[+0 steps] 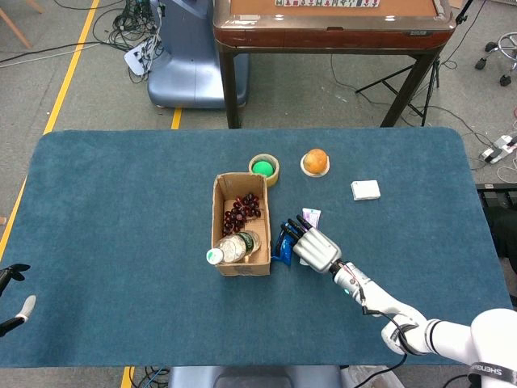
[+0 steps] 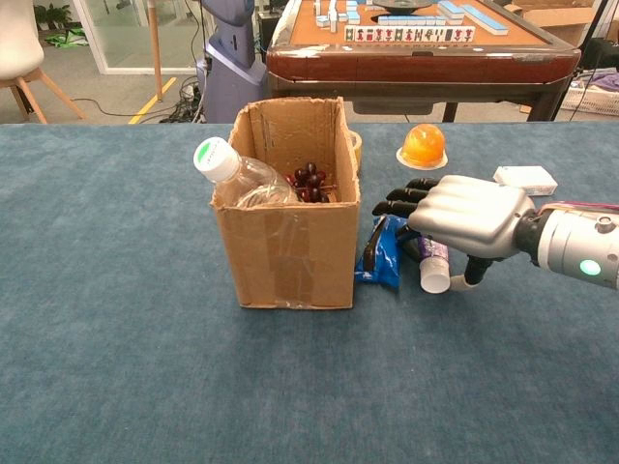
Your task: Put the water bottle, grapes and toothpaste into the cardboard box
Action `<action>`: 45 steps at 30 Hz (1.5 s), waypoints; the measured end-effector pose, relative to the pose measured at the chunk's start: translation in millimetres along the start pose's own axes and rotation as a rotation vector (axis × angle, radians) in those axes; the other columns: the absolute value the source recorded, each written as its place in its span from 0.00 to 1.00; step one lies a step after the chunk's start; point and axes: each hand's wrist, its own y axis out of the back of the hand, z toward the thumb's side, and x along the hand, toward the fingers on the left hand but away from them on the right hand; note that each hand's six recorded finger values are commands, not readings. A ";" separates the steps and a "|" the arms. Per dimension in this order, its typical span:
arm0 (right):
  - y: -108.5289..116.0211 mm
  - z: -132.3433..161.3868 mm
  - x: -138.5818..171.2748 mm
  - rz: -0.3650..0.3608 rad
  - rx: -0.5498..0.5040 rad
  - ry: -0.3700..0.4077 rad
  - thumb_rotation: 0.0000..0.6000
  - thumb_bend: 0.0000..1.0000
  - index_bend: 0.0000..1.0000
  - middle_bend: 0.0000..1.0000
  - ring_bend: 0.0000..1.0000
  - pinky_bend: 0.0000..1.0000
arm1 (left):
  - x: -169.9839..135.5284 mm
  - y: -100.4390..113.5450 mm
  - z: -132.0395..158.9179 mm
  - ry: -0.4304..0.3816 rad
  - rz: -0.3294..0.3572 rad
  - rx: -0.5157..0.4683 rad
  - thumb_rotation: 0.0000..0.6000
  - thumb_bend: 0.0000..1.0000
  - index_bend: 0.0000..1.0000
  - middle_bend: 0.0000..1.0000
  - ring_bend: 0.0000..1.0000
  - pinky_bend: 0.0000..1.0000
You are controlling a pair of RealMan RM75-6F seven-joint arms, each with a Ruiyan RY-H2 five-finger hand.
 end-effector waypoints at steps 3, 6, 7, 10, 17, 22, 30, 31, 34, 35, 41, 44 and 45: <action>0.4 -0.8 1.6 -0.004 -0.006 -0.003 1.00 0.25 0.60 0.08 0.00 0.09 | 0.0 0.0 0.0 0.000 0.000 0.001 1.00 0.28 0.32 0.43 0.35 0.55; 2.8 -2.0 4.3 -0.017 -0.016 -0.008 1.00 0.25 0.61 0.09 0.00 0.09 | 0.0 -0.2 0.1 0.000 -0.001 0.001 1.00 0.28 0.32 0.43 0.35 0.55; 3.9 -2.5 5.5 -0.022 -0.019 -0.009 1.00 0.25 0.61 0.09 0.00 0.09 | -0.1 -0.4 0.1 0.000 -0.001 0.001 1.00 0.28 0.32 0.44 0.35 0.55; 8.5 -5.1 10.8 -0.043 -0.031 -0.016 1.00 0.25 0.61 0.09 0.00 0.09 | 0.0 -0.9 0.0 -0.001 -0.004 0.002 1.00 0.28 0.32 0.43 0.35 0.55; 18.2 -15.8 28.7 -0.091 -0.070 -0.047 1.00 0.25 0.61 0.09 0.00 0.09 | 0.1 -2.4 0.6 -0.001 -0.007 0.005 1.00 0.28 0.32 0.43 0.35 0.55; 22.7 -25.6 41.0 -0.120 -0.097 -0.074 1.00 0.25 0.61 0.10 0.00 0.09 | 0.9 -5.3 0.5 0.000 -0.017 0.007 1.00 0.28 0.32 0.43 0.35 0.55; 32.7 -34.6 51.1 -0.172 -0.132 -0.094 1.00 0.24 0.61 0.10 0.00 0.09 | 1.8 -7.9 0.2 0.001 -0.024 0.011 1.00 0.28 0.32 0.44 0.35 0.55; 33.7 -35.3 51.9 -0.177 -0.135 -0.096 1.00 0.25 0.61 0.10 0.00 0.09 | 1.9 -7.9 0.2 0.002 -0.024 0.011 1.00 0.28 0.32 0.44 0.35 0.55; 37.1 -37.0 53.9 -0.192 -0.143 -0.100 1.00 0.24 0.61 0.11 0.00 0.09 | 1.9 -7.9 0.0 0.002 -0.024 0.011 1.00 0.28 0.32 0.44 0.35 0.55; 38.0 -37.4 54.4 -0.197 -0.145 -0.102 1.00 0.24 0.61 0.11 0.00 0.09 | 1.8 -7.9 0.0 0.002 -0.024 0.011 1.00 0.28 0.32 0.43 0.35 0.55; 43.1 -39.9 57.9 -0.220 -0.157 -0.110 1.00 0.24 0.61 0.11 0.00 0.09 | 1.8 -7.6 0.2 0.001 -0.023 0.010 1.00 0.28 0.32 0.43 0.35 0.55; 45.6 -41.3 60.1 -0.233 -0.164 -0.113 1.00 0.24 0.61 0.11 0.00 0.09 | 1.7 -7.7 0.5 0.000 -0.023 0.011 1.00 0.28 0.32 0.43 0.35 0.55; 46.8 -42.0 61.1 -0.239 -0.168 -0.115 1.00 0.24 0.61 0.11 0.00 0.09 | 1.6 -7.7 0.5 0.001 -0.023 0.011 1.00 0.28 0.32 0.43 0.35 0.55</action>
